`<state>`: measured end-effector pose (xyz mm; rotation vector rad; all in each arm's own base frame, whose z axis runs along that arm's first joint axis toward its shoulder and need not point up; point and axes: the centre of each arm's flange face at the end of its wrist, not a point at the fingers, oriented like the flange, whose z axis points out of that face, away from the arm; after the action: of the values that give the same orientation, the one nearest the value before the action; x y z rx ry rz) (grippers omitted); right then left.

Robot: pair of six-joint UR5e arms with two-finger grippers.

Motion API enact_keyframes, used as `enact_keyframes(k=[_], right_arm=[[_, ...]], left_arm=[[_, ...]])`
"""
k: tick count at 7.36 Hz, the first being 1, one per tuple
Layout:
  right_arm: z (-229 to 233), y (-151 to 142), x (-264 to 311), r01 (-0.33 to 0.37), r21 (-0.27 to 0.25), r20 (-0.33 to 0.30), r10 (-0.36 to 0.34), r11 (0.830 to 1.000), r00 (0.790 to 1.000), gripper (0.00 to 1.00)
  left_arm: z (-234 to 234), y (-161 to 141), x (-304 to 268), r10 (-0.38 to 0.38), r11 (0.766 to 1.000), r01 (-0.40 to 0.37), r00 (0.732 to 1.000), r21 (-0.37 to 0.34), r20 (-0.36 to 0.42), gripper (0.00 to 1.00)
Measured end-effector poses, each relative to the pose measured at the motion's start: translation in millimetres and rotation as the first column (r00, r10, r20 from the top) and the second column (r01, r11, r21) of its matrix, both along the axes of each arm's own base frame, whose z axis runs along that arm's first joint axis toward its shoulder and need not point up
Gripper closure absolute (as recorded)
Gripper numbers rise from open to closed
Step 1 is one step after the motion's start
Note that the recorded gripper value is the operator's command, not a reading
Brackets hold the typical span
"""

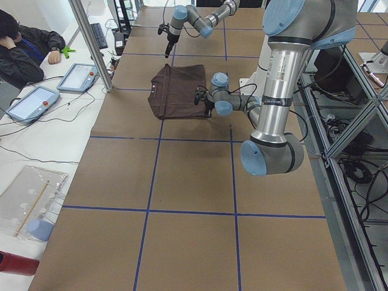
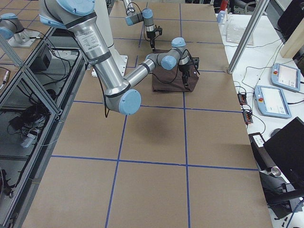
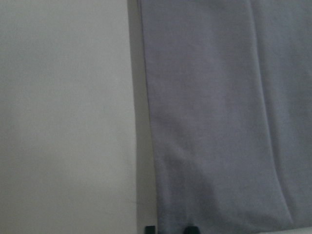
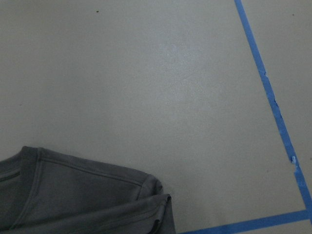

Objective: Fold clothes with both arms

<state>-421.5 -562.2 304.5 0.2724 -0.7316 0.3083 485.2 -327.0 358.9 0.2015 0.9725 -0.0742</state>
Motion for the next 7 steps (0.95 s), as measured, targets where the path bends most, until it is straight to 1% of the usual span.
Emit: enact_keyframes(k=[4, 5, 6, 7], right_arm=[[0, 0, 0, 0.000, 0.001, -0.001, 0.000, 1.000, 1.000, 0.00], [0, 0, 0, 0.000, 0.002, -0.001, 0.000, 1.000, 1.000, 0.00], [-1, -1, 0, -0.001, 0.002, -0.001, 0.001, 1.000, 1.000, 0.00], [-1, -1, 1, -0.003, 0.002, 0.000, 0.003, 1.000, 1.000, 0.00]], left_arm=[[-1, -2, -5, -0.013, 1.000, 0.013, 1.000, 0.009, 0.001, 1.00], [0, -12, -12, -0.020, 0.999, 0.020, 1.000, 0.029, 0.008, 1.00], [5, -32, -25, -0.030, 0.997, 0.028, 0.999, 0.072, 0.031, 1.00], [14, -60, -41, -0.045, 0.992, 0.036, 0.997, 0.124, 0.070, 1.00]])
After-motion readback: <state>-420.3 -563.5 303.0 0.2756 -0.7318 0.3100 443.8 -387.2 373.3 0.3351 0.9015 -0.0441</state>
